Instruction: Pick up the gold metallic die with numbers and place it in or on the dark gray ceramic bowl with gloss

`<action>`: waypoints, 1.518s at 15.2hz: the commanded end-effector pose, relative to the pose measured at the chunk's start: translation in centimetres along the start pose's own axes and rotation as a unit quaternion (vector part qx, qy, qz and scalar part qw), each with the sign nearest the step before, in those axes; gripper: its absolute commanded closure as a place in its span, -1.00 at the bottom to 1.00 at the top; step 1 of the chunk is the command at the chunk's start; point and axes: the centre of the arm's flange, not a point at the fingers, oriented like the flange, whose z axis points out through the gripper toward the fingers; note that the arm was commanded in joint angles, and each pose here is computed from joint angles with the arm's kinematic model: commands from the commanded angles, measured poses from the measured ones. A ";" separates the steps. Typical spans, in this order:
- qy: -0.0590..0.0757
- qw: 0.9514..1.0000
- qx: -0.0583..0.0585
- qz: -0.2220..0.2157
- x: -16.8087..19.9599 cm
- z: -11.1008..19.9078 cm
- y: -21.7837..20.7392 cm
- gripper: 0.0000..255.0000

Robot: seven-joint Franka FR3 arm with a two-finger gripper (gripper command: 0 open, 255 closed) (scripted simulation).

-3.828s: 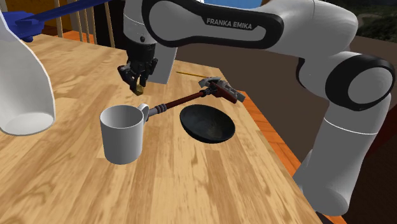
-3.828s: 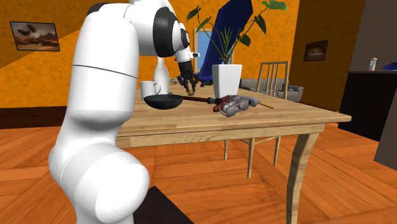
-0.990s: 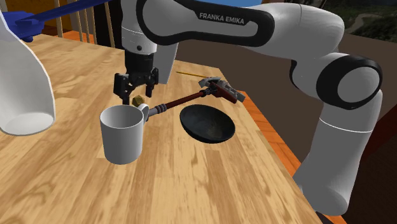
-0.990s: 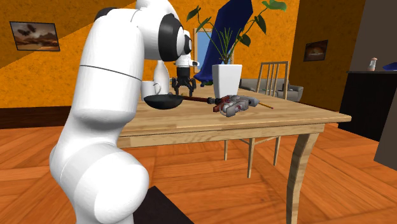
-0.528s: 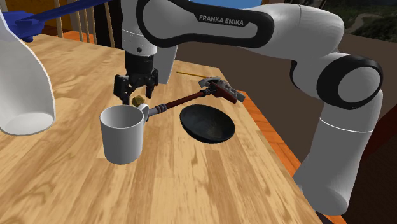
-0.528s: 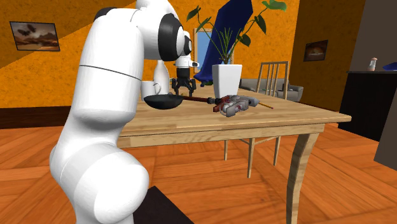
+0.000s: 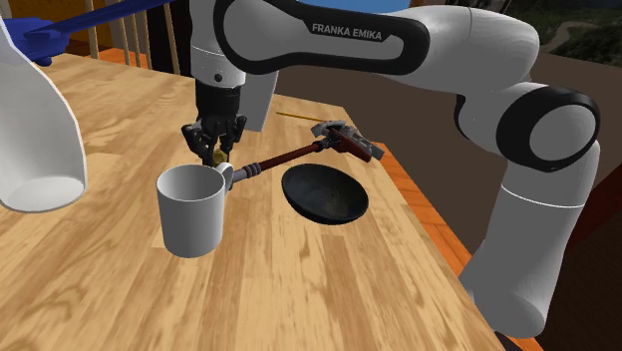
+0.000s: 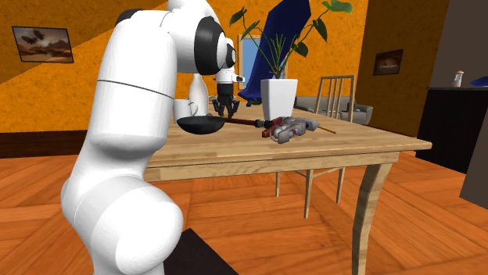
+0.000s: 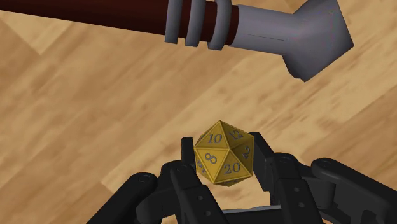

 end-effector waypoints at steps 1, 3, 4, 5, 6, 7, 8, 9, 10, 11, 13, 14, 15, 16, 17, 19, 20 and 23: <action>0.000 1.000 0.000 0.000 0.0 0.0 0.0 1.00; 0.000 1.000 0.000 0.000 0.0 -0.5 0.0 1.00; 0.000 1.000 0.000 0.000 0.0 -1.0 0.0 1.00; 0.000 1.000 0.000 0.000 0.0 -1.6 0.0 1.00; 0.000 1.000 0.000 0.000 0.0 -2.1 0.0 1.00; 0.000 1.000 0.000 0.000 0.0 -2.6 0.0 1.00; 0.000 1.000 0.000 0.000 0.0 -3.1 0.0 1.00; 0.000 1.000 0.000 0.000 0.0 -3.7 0.0 1.00; 0.000 1.000 0.000 0.000 0.0 -4.2 0.0 1.00; 0.000 1.000 0.000 0.000 0.0 -4.7 0.0 1.00; 0.000 1.000 0.000 0.000 0.0 -5.8 0.0 1.00; 0.000 1.000 0.000 0.000 0.0 -6.3 0.0 1.00; 0.000 1.000 0.000 0.000 0.0 -6.8 0.0 1.00; 0.000 1.000 0.000 0.000 0.0 -7.4 -0.1 1.00; 0.000 1.000 0.000 0.000 0.0 -7.9 -0.1 1.00; 0.000 1.000 0.000 0.000 0.0 -8.9 -0.1 1.00; 0.000 1.000 0.000 0.000 0.0 -9.5 -0.1 1.00; 0.000 1.000 0.000 0.000 0.0 -11.1 -0.1 1.00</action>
